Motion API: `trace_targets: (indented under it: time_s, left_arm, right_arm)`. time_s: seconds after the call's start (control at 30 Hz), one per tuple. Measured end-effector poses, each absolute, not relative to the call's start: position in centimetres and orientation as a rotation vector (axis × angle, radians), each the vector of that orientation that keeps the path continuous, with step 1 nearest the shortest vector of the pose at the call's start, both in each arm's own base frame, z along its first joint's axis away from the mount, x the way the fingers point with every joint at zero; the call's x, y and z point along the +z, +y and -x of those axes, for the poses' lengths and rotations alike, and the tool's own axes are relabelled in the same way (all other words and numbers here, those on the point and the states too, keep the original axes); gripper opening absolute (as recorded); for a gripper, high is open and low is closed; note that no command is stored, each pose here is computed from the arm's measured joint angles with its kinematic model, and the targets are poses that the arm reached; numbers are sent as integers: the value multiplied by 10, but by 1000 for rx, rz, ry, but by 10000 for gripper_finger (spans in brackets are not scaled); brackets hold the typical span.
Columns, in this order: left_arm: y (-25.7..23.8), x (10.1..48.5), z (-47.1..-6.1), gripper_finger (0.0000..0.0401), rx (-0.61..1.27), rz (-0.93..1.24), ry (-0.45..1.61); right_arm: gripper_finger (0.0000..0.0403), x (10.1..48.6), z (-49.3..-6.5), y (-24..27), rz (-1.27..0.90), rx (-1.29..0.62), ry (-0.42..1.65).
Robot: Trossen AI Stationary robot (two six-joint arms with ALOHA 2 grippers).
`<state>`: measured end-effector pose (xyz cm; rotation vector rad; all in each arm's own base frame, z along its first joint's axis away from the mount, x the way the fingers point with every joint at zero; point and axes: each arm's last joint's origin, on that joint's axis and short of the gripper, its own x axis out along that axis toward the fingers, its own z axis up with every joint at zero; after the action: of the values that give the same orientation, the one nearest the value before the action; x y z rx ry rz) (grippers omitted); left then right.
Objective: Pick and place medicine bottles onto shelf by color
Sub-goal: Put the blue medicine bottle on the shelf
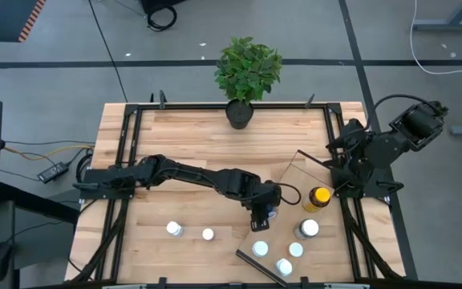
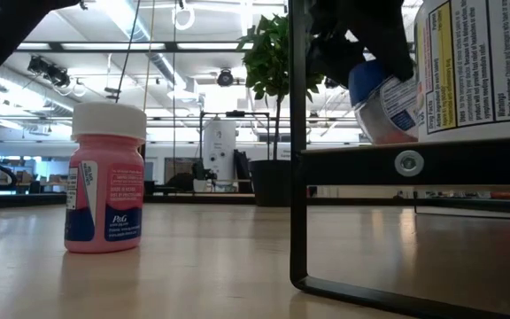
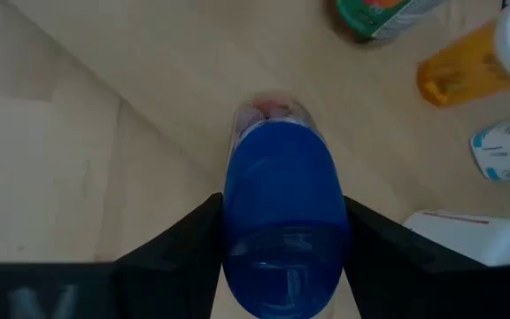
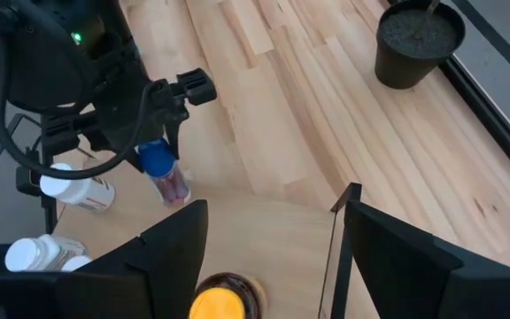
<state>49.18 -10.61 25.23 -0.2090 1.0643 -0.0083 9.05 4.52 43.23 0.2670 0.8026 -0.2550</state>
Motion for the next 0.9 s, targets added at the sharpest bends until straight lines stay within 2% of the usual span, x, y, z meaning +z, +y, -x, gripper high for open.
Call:
trace_targets:
  time_s: [0.43,0.7,0.9]
  left_arm:
    - [-108,256,-495,207,-188,1,1016]
    - [-107,257,-495,233,-275,-141,993]
    - [-106,257,-496,232,-311,-198,976]
  right_arm:
    - [272,432,-91,45,-314,-275,797]
    - [272,432,-92,46,-400,-316,789]
    - [272,431,-95,49,-441,-342,790]
